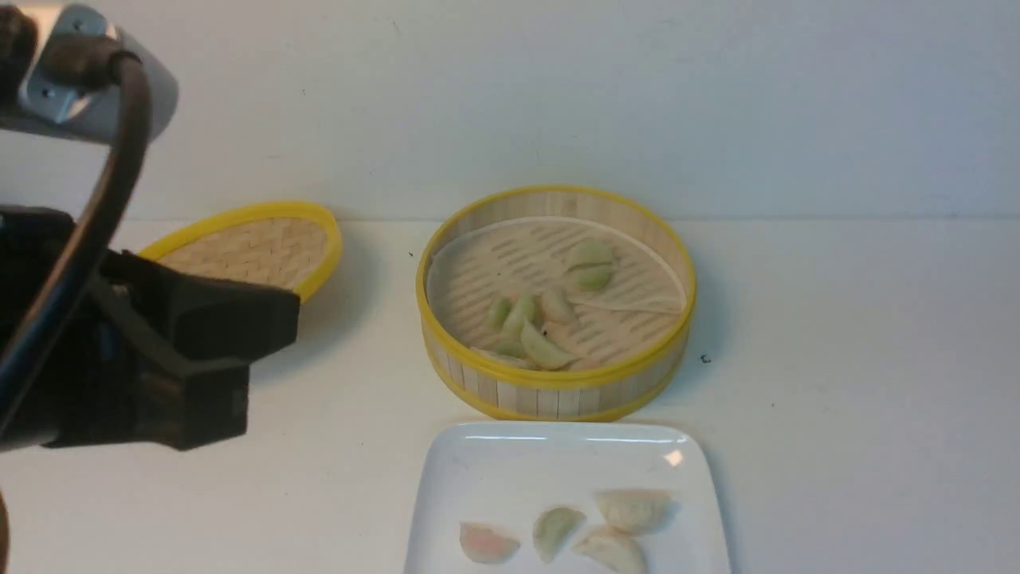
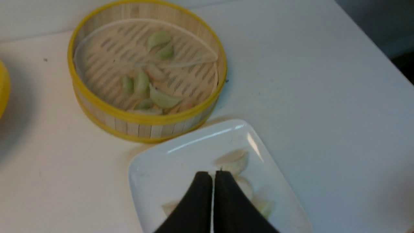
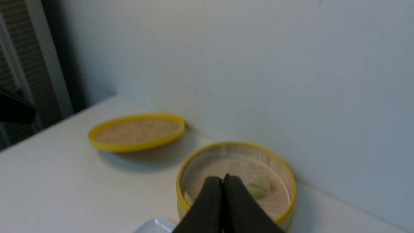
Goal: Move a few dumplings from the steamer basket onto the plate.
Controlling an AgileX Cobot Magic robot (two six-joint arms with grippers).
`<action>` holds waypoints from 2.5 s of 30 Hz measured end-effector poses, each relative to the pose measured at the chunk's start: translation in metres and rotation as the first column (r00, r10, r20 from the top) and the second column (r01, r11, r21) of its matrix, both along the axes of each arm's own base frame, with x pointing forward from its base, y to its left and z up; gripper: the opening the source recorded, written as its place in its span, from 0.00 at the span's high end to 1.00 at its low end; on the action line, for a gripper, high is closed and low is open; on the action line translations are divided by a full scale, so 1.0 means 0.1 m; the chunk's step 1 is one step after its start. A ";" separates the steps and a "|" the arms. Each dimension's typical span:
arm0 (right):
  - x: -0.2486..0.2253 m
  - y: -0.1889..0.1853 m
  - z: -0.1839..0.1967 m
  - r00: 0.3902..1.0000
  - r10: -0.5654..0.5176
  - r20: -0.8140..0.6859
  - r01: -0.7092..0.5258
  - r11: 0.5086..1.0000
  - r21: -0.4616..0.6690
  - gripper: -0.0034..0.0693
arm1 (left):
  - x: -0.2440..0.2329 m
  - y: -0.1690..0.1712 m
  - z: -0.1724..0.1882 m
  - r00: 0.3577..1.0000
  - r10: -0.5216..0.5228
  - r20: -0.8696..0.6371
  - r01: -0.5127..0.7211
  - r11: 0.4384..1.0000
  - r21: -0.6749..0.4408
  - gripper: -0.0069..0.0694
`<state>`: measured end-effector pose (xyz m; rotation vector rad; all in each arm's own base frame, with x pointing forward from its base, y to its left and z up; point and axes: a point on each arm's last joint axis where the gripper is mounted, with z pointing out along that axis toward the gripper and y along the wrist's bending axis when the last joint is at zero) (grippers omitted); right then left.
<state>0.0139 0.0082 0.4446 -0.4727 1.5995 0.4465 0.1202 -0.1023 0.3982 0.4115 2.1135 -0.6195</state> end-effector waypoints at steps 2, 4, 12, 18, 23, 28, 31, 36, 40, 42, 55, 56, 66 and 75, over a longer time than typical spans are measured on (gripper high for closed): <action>-0.22 -0.16 -0.18 0.996 -0.015 0.092 0.009 0.998 0.067 0.97 | 0.05 -0.04 -0.01 1.000 -0.006 0.009 0.006 1.000 0.006 0.92; -0.37 -0.28 -0.42 0.986 -0.038 0.165 0.017 0.992 0.125 0.97 | 0.12 -0.10 -0.05 1.000 -0.012 0.003 0.012 1.000 0.019 0.92; -0.33 -0.24 -0.83 0.976 -0.042 0.215 -0.003 0.979 0.204 0.97 | 0.30 -0.26 -0.23 0.998 -0.016 -0.066 0.021 0.997 0.077 0.92; -0.33 -0.24 -0.78 0.967 -0.040 0.251 -0.023 0.970 0.241 0.97 | 0.20 -0.18 -0.20 0.997 -0.056 -0.052 0.063 0.989 0.137 0.92; -0.33 -0.24 -0.78 0.967 -0.040 0.251 -0.023 0.970 0.242 0.97 | -0.12 0.11 -0.08 0.997 -0.054 0.059 0.049 0.994 0.096 0.92; -0.33 -0.24 -0.78 0.967 -0.040 0.251 -0.023 0.970 0.242 0.97 | -0.39 0.40 -0.06 0.971 -0.027 0.239 0.019 0.999 0.036 0.92; -0.33 -0.24 -0.78 0.967 -0.039 0.250 -0.023 0.970 0.241 0.97 | -0.58 0.59 -0.10 0.931 0.000 0.365 -0.002 1.000 0.005 0.92; -0.33 -0.24 -0.78 0.967 -0.039 0.250 -0.023 0.970 0.241 0.97 | -0.75 0.74 -0.08 0.907 0.020 0.421 -0.003 0.999 -0.042 0.92; -0.33 -0.24 -0.78 0.968 -0.039 0.250 -0.023 0.970 0.242 0.97 | -0.81 0.79 -0.07 0.897 0.029 0.440 -0.002 0.998 -0.061 0.92; -0.33 -0.24 -0.78 0.968 -0.039 0.250 -0.023 0.970 0.242 0.97 | -0.81 0.79 -0.07 0.897 0.029 0.441 -0.002 0.998 -0.062 0.92; -0.33 -0.24 -0.78 0.968 -0.039 0.249 -0.024 0.970 0.243 0.97 | -0.76 0.77 -0.36 0.886 0.047 0.461 -0.040 0.999 -0.023 0.92; -0.33 -0.24 -0.78 0.968 -0.039 0.249 -0.024 0.970 0.243 0.97 | -0.76 0.78 -0.45 0.879 0.083 0.470 -0.083 0.996 -0.020 0.92; -0.33 -0.24 -0.78 0.968 -0.039 0.249 -0.024 0.970 0.243 0.97 | -0.71 0.93 -1.70 0.808 0.348 0.474 -0.425 0.903 0.060 0.92; -0.33 -0.24 -0.78 0.968 -0.039 0.248 -0.023 0.970 0.242 0.97 | -0.68 0.96 -2.28 0.848 0.390 0.359 -0.463 0.875 0.144 0.92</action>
